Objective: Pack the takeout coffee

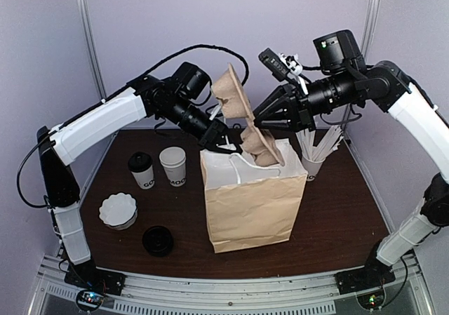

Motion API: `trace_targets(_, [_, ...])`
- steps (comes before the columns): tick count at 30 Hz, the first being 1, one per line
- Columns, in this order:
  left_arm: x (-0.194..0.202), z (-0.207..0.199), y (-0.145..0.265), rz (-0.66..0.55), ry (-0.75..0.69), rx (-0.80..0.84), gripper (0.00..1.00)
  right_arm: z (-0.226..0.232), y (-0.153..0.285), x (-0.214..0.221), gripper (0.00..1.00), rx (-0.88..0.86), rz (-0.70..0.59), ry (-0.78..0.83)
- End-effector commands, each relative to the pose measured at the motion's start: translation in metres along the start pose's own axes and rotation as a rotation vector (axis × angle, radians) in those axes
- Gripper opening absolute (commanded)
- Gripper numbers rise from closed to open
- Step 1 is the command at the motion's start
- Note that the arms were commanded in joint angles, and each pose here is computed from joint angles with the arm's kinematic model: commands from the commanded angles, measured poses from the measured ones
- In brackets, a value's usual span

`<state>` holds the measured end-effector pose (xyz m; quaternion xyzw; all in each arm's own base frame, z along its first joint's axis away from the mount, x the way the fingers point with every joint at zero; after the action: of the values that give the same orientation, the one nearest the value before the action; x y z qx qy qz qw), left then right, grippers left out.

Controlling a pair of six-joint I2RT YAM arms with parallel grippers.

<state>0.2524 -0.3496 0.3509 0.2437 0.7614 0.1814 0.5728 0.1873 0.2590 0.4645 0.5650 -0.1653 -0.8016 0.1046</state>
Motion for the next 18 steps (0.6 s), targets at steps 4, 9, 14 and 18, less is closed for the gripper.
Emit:
trace_targets(4, [-0.005,-0.007,-0.003,-0.024,-0.022,0.049,0.0,0.002,-0.021,0.016,0.27,-0.062,0.046,0.02])
trace_targets(9, [-0.003,-0.007,-0.004,-0.02,-0.024,0.056,0.0,0.003,-0.028,0.035,0.27,-0.071,0.093,0.021])
trace_targets(14, [-0.001,-0.008,-0.005,-0.019,-0.019,0.071,0.0,-0.005,-0.033,0.05,0.27,-0.02,0.132,0.003])
trace_targets(18, [0.002,-0.008,-0.007,-0.011,-0.007,0.081,0.0,-0.009,-0.032,0.059,0.27,0.027,0.154,0.005])
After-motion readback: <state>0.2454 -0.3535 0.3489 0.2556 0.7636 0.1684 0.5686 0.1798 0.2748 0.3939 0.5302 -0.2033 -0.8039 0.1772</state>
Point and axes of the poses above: each gripper's point midway between its finger pads, its own y axis back along the fingers, its own z axis along the line the jaws close on, x = y × z, the point moved 9 cm from there along y, back along the fingers, and after that the axes turned 14 degrees about -y, right-handed, at the moved point
